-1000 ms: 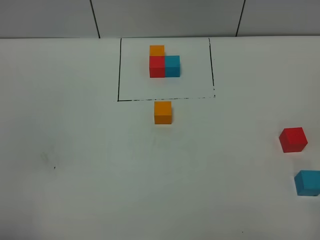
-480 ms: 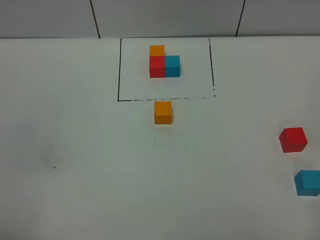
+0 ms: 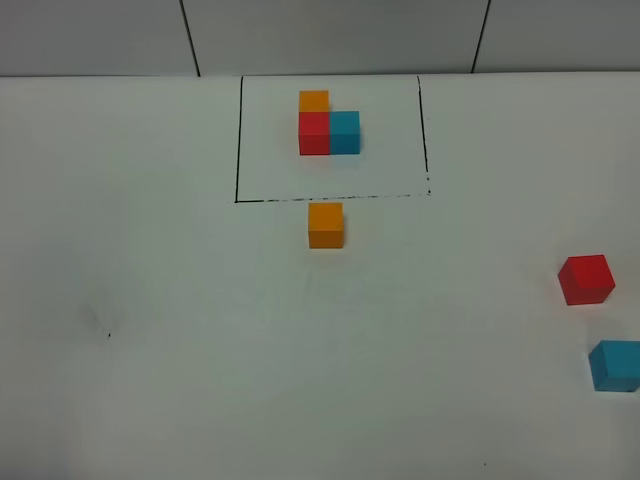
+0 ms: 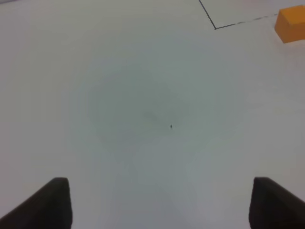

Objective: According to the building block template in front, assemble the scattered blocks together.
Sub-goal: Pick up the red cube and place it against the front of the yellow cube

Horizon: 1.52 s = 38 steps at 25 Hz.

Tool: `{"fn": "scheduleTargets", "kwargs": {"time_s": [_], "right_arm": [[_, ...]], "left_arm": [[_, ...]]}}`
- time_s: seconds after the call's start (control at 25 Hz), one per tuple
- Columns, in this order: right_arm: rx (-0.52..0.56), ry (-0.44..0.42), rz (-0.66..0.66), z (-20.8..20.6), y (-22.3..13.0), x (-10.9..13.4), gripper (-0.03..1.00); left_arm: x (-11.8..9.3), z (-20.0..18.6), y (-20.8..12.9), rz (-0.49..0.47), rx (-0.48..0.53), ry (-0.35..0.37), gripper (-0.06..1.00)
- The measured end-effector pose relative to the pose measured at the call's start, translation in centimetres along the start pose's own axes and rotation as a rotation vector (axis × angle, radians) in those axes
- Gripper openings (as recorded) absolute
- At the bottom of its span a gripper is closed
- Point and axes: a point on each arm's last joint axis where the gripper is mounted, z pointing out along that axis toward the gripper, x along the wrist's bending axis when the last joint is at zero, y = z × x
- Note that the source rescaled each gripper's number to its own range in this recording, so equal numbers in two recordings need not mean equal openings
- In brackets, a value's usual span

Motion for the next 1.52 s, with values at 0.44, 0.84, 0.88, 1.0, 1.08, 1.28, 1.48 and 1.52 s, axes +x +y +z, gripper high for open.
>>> {"fn": "scheduleTargets", "kwargs": {"time_s": [0.44, 0.84, 0.88, 1.0, 1.08, 1.28, 1.48, 1.52], "right_arm": [[0.0, 0.0, 0.0, 0.0, 0.0, 0.0, 0.72], [0.0, 0.0, 0.0, 0.0, 0.0, 0.0, 0.72], [0.0, 0.0, 0.0, 0.0, 0.0, 0.0, 0.72], [0.0, 0.0, 0.0, 0.0, 0.0, 0.0, 0.72], [0.0, 0.0, 0.0, 0.0, 0.0, 0.0, 0.72], [0.0, 0.0, 0.0, 0.0, 0.0, 0.0, 0.72], [0.0, 0.0, 0.0, 0.0, 0.0, 0.0, 0.72], [0.0, 0.0, 0.0, 0.0, 0.0, 0.0, 0.72]], "left_arm": [[-0.06, 0.02, 0.0, -0.004, 0.0, -0.005, 0.88], [-0.08, 0.02, 0.0, -0.004, -0.001, -0.007, 0.88], [-0.08, 0.02, 0.0, -0.004, -0.001, -0.007, 0.88], [-0.08, 0.02, 0.0, -0.003, -0.001, -0.007, 0.88], [-0.08, 0.02, 0.0, -0.001, -0.001, -0.007, 0.88], [-0.08, 0.02, 0.0, 0.0, -0.001, -0.007, 0.88], [-0.08, 0.02, 0.0, 0.0, -0.001, -0.007, 0.88], [-0.08, 0.02, 0.0, 0.0, -0.001, -0.007, 0.88]]}}
